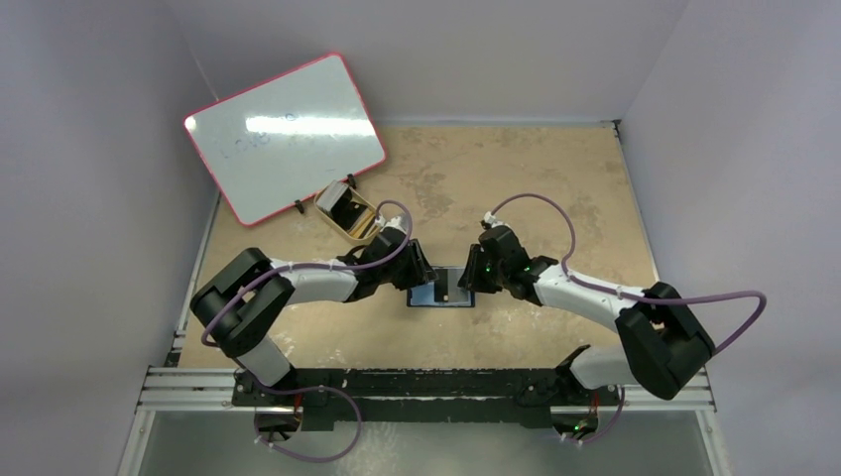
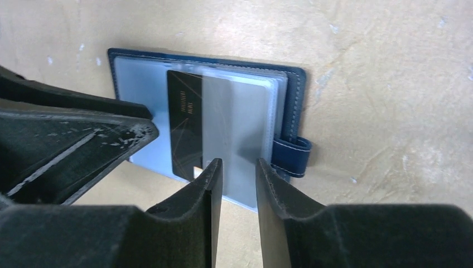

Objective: Put the credit cards into the card holder
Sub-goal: Insert the credit card into the card holder.

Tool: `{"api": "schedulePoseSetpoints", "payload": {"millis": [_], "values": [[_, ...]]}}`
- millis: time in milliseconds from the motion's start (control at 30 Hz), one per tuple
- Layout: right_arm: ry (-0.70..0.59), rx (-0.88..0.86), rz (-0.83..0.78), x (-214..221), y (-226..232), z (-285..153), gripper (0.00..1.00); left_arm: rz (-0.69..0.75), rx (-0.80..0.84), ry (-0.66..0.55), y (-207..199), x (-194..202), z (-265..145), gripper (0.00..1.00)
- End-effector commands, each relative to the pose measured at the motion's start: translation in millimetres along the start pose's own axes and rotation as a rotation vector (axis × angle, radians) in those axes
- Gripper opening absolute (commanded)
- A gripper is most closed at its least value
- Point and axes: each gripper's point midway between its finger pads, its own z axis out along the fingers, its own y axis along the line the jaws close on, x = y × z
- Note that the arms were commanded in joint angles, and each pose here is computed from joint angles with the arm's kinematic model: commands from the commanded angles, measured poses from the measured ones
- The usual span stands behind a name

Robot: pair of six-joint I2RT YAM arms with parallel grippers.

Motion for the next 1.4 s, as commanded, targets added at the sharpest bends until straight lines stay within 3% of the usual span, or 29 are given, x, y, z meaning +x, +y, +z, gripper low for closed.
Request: {"api": "schedulePoseSetpoints", "payload": {"millis": [0,167,533,1033,1367], "values": [[-0.01,0.078,0.035,-2,-13,-1,0.32,0.015,0.037,-0.031,-14,-11,1,0.36],[0.001,0.079,0.038,3,-16,3,0.36,0.005,0.06,-0.017,-17,-7,6,0.38],[0.012,0.026,0.022,6,-8,10,0.28,-0.029,0.108,0.013,-25,1,14,0.37],[-0.008,0.011,0.013,2,-6,15,0.27,-0.047,0.22,0.014,-70,7,16,0.33],[-0.005,-0.074,0.035,0,13,16,0.27,-0.183,0.342,0.005,-101,6,4,0.32]]}}
